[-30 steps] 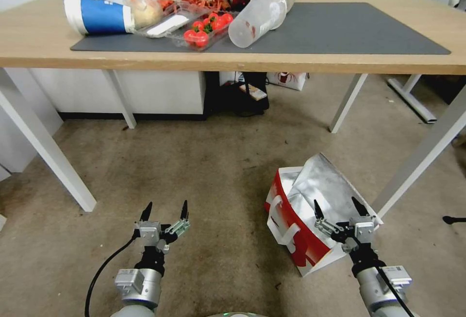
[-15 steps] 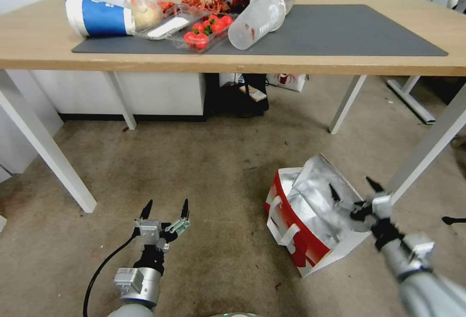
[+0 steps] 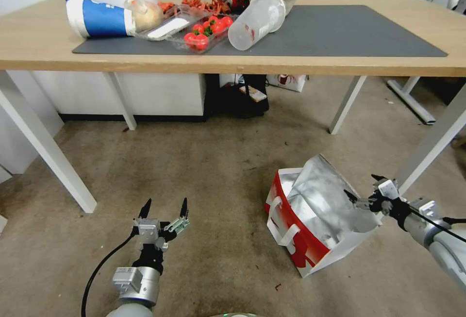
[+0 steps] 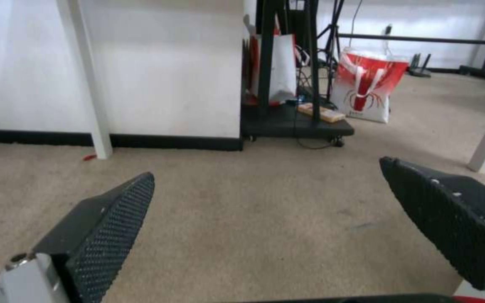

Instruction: Pick up the food delivery bag from the floor and place it on the table.

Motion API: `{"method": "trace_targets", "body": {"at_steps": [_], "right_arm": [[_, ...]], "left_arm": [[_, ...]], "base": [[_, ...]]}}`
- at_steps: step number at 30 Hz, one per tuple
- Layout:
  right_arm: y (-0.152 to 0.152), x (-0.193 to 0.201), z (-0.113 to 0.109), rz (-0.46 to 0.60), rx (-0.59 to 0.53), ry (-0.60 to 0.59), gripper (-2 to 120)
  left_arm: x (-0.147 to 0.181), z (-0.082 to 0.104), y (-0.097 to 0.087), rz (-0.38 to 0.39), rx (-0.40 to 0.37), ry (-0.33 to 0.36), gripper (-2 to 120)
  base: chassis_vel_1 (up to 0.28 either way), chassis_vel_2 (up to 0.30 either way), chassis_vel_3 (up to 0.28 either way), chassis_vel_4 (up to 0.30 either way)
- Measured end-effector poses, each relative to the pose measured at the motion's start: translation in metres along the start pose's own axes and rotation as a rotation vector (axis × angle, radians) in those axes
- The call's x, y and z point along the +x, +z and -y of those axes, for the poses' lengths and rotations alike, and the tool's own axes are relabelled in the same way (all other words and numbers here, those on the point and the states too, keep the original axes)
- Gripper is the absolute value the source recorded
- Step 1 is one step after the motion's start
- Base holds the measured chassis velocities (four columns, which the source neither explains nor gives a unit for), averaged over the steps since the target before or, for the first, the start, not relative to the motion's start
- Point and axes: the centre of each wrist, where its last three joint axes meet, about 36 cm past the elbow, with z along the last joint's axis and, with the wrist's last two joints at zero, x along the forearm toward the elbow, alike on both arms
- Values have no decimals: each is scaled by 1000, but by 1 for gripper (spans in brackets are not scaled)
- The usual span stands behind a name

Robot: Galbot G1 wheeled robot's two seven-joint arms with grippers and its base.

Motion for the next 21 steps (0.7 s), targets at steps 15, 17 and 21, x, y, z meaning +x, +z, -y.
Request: {"method": "trace_targets", "body": {"at_steps": [15, 17, 21], "right_arm": [[36, -17, -17, -11, -45, -48, 100], [37, -18, -19, -12, -46, -47, 100], [41, -21, -24, -25, -50, -46, 93]], "left_arm": [[0, 0, 3, 3, -15, -38, 100], [0, 1, 3, 3, -15, -39, 100], [0, 1, 3, 6, -12, -43, 100]], "base": [[0, 0, 0, 0], [0, 0, 0, 0], [0, 0, 0, 0]]}}
